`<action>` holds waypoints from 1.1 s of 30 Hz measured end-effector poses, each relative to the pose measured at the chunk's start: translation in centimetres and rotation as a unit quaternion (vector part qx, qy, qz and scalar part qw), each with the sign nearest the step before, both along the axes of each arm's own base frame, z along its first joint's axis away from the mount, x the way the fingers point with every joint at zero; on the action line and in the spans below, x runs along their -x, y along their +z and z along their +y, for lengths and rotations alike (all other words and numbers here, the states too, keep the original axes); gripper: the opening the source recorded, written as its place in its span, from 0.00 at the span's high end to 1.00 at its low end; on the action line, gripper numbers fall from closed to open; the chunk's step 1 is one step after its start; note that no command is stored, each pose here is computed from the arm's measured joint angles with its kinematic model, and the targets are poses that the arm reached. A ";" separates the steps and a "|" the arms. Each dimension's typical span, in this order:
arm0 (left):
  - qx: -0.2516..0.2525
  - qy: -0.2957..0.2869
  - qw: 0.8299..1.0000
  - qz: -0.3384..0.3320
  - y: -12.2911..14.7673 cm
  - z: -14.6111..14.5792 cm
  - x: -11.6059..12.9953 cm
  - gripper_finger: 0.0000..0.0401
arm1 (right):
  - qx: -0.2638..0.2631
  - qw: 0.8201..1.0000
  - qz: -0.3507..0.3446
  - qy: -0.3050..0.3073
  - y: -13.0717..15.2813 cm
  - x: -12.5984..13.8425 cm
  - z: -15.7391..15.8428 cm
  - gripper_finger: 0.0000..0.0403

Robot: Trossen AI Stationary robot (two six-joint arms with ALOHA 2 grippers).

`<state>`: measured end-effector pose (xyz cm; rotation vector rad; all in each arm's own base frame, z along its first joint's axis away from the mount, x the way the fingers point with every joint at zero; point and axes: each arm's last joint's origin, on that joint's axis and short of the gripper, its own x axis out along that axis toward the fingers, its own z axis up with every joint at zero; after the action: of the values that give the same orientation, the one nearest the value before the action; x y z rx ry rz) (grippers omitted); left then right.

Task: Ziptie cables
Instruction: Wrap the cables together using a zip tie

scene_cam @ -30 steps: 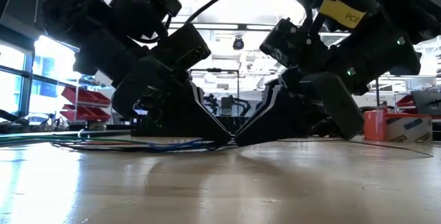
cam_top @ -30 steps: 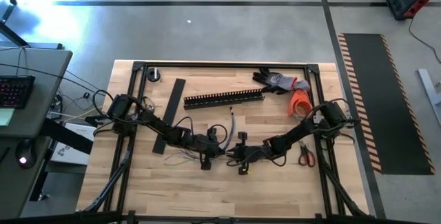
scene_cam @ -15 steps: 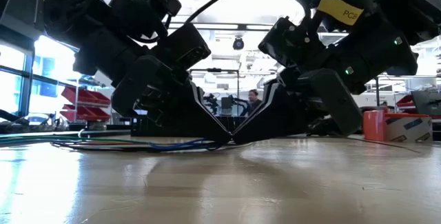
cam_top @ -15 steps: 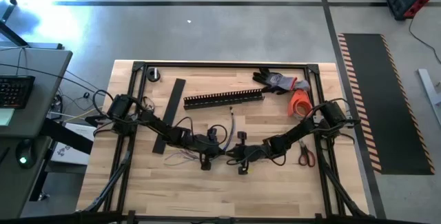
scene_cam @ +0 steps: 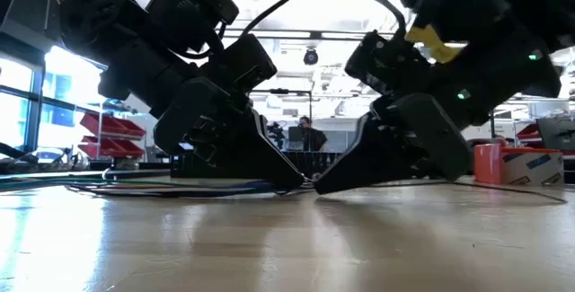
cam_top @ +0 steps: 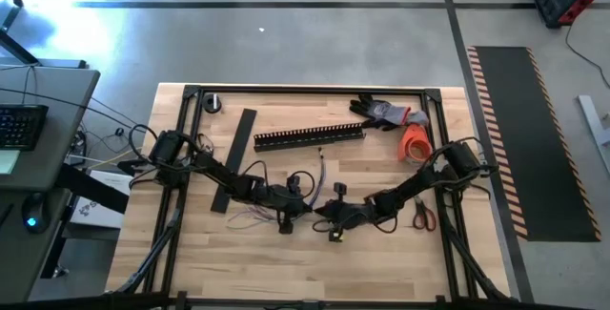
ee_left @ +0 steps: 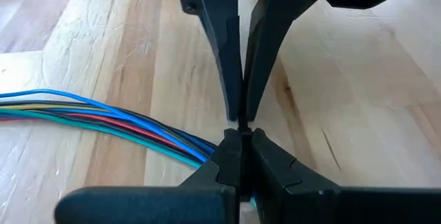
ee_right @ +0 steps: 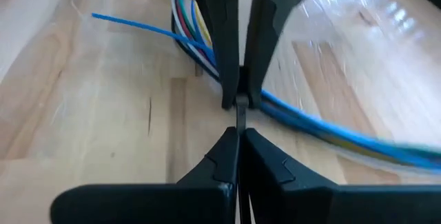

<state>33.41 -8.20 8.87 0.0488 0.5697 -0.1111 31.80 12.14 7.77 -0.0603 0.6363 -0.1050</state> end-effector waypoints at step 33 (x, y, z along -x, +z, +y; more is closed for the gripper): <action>-0.005 -0.005 1.000 0.008 -0.1 -0.4 0.2 1.00 | -0.098 0.959 0.236 -0.124 5.6 12.7 5.2 1.00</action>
<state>33.20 -8.56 8.78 0.0599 0.5862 -0.1196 19.09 17.30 13.41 0.1929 1.1284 -0.2745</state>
